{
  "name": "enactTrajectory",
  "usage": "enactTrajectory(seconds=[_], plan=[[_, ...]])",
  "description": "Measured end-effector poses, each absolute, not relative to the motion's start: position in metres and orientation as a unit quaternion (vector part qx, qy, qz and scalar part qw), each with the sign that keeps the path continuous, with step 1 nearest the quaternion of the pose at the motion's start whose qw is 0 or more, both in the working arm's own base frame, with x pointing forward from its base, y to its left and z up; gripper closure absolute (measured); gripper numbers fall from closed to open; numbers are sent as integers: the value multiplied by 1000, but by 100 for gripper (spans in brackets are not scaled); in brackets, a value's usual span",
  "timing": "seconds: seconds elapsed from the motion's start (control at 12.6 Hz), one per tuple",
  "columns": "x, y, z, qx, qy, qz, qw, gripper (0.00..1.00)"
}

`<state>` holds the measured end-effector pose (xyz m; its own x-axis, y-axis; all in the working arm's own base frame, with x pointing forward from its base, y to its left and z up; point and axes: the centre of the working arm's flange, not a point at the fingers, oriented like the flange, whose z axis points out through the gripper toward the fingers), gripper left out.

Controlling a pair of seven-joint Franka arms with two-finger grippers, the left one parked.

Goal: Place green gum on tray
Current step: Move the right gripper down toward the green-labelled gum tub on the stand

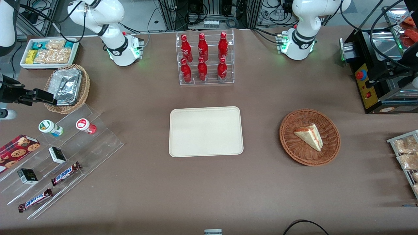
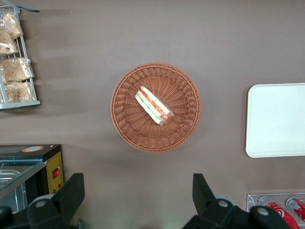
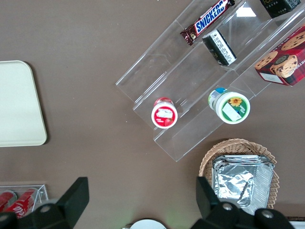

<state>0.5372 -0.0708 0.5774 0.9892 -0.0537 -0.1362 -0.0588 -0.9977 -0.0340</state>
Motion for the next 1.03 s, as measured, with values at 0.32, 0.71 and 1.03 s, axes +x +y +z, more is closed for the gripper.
enactTrajectory(seconds=[0.32,0.71,1.03], plan=[[537,-72,577,-997,-6,71,8,0],[543,-83,549,-996,-45,78,11,0],[544,-119,518,-981,-189,53,15,0]])
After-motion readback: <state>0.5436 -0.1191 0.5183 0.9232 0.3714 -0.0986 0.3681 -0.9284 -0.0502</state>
